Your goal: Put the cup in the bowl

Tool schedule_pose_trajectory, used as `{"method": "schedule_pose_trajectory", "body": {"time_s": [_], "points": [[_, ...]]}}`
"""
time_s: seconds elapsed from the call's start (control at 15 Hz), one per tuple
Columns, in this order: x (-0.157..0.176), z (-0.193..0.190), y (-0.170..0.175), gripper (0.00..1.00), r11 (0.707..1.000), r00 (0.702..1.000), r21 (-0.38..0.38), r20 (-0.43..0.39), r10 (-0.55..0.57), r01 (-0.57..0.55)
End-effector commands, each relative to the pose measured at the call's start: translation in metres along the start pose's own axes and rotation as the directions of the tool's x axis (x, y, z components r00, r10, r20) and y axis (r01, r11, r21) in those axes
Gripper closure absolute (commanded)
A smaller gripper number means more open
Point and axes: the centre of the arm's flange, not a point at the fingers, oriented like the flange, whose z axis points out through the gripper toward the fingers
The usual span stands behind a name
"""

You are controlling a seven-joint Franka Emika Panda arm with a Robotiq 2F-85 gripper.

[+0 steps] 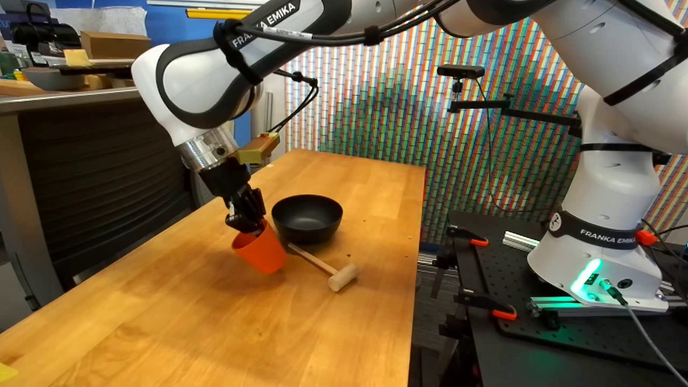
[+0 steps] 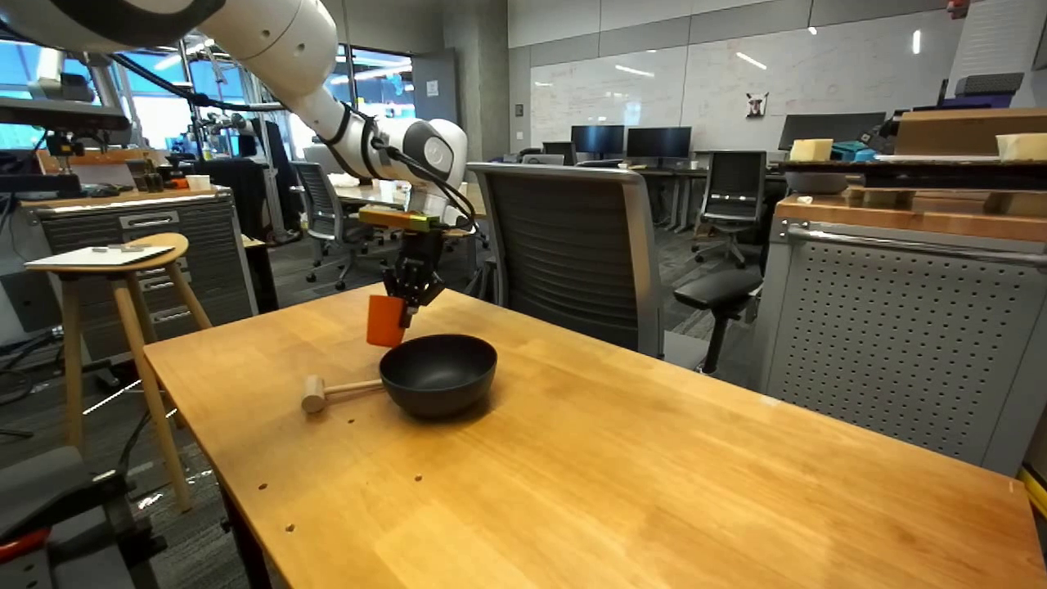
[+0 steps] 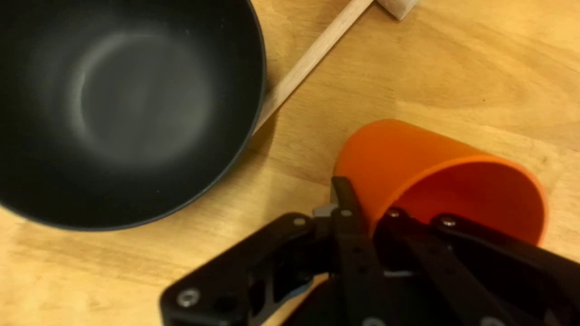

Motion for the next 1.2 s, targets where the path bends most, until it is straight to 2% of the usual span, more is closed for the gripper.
{"method": "schedule_pose_trajectory", "body": {"time_s": [0.0, 0.13, 0.33, 0.47, 0.67, 0.8, 1.0, 1.13], "points": [[-0.058, -0.057, 0.041, 0.95, 0.990, 0.982, -0.050, -0.140, 0.124, -0.132], [-0.078, -0.082, 0.077, 0.95, 0.973, 0.955, -0.042, -0.205, 0.214, -0.227], [-0.120, -0.097, 0.137, 0.95, 0.929, 0.894, 0.022, -0.265, 0.361, -0.368], [-0.148, -0.082, 0.175, 0.95, 0.885, 0.847, 0.066, -0.268, 0.460, -0.460], [-0.156, -0.035, 0.217, 0.95, 0.809, 0.787, 0.145, -0.190, 0.588, -0.570], [-0.153, -0.002, 0.224, 0.95, 0.790, 0.779, 0.161, -0.141, 0.611, -0.591], [-0.142, 0.032, 0.215, 0.96, 0.790, 0.789, 0.200, -0.101, 0.606, -0.580], [-0.134, 0.041, 0.202, 0.96, 0.792, 0.797, 0.227, -0.092, 0.597, -0.567]]}}
